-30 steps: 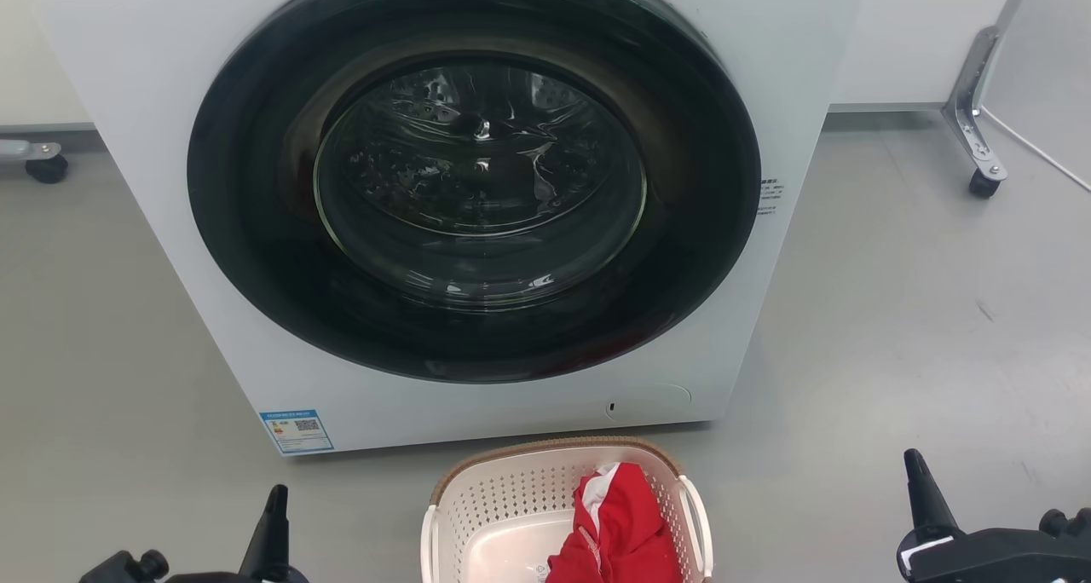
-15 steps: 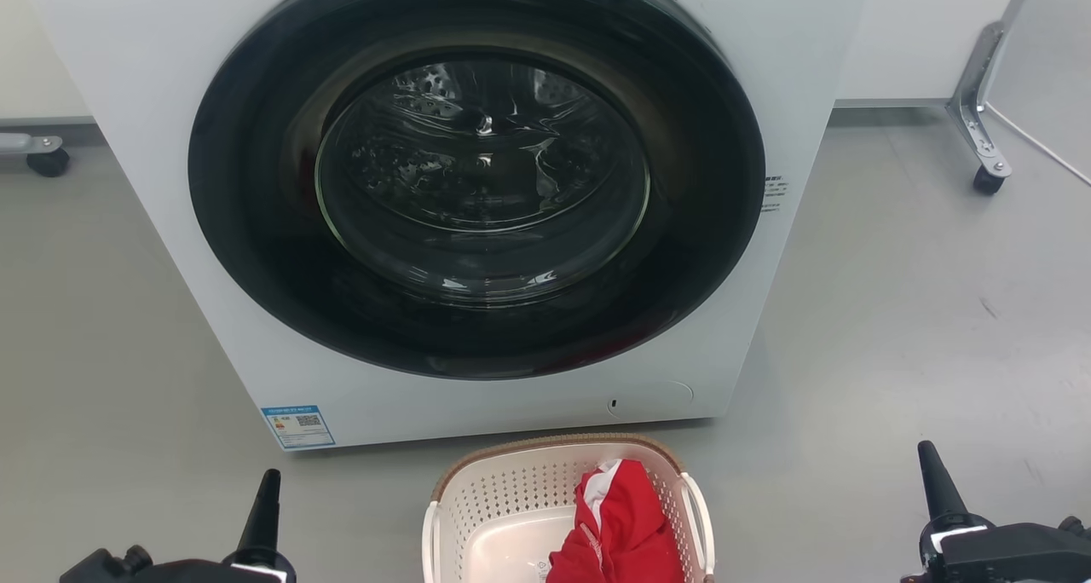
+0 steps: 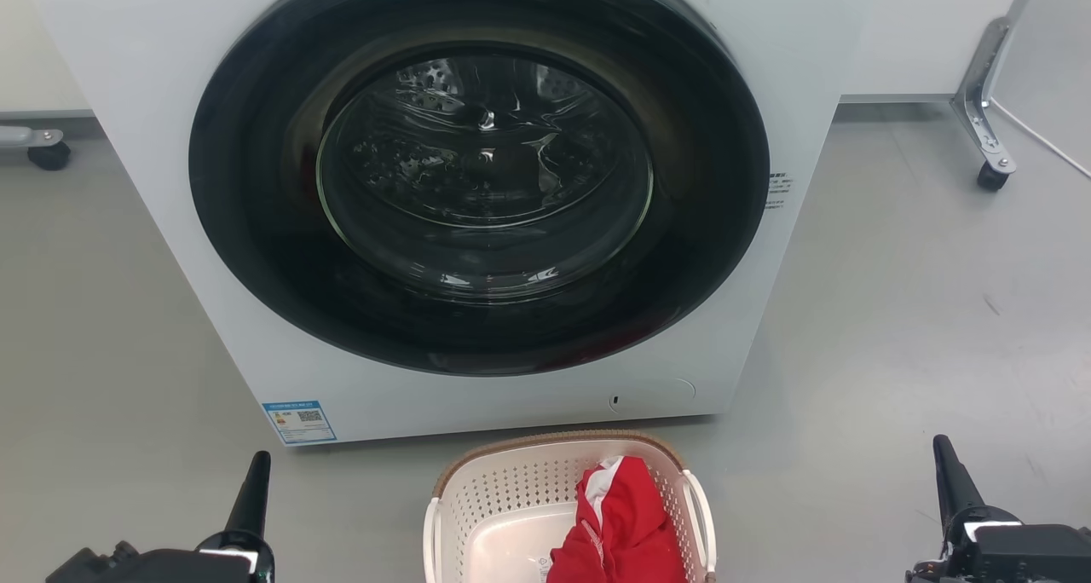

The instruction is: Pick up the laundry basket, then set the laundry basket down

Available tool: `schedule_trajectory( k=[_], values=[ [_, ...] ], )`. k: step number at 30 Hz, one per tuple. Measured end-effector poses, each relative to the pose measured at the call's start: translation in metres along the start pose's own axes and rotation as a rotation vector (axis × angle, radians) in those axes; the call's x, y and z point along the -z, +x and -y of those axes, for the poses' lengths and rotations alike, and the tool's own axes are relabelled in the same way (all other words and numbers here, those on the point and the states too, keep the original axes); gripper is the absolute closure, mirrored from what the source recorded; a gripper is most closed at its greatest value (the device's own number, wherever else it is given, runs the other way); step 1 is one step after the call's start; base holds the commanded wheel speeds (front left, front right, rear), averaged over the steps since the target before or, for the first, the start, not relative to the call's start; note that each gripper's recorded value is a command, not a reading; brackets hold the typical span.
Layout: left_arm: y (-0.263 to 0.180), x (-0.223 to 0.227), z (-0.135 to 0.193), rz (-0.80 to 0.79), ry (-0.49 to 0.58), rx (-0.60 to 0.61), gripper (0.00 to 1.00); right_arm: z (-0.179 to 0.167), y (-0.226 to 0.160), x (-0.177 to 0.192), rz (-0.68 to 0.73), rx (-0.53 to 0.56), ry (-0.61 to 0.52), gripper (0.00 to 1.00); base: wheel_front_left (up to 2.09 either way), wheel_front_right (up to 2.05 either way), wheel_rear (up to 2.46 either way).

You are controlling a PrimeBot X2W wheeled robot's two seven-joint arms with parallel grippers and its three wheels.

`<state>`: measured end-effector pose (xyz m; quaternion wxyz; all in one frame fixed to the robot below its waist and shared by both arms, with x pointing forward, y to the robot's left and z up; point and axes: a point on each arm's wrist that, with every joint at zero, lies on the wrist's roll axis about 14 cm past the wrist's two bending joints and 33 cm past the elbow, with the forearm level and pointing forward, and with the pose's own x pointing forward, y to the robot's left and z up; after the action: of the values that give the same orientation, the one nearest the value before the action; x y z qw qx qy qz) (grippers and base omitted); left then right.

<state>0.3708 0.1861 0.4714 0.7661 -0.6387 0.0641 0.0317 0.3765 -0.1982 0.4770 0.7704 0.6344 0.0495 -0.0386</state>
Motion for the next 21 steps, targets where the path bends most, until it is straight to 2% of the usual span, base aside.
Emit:
schedule_trajectory(
  k=[13,21],
  values=[
    [0.006,-0.007,0.006,0.016,-0.17,0.038,1.0,0.0,0.001,-0.007,0.025,-0.026,0.195,1.0,0.0,0.0,0.0],
    [0.007,-0.007,0.008,0.018,-0.184,0.05,1.0,-0.004,0.004,-0.008,0.027,-0.039,0.197,1.0,0.0,0.0,0.0]
  ],
)
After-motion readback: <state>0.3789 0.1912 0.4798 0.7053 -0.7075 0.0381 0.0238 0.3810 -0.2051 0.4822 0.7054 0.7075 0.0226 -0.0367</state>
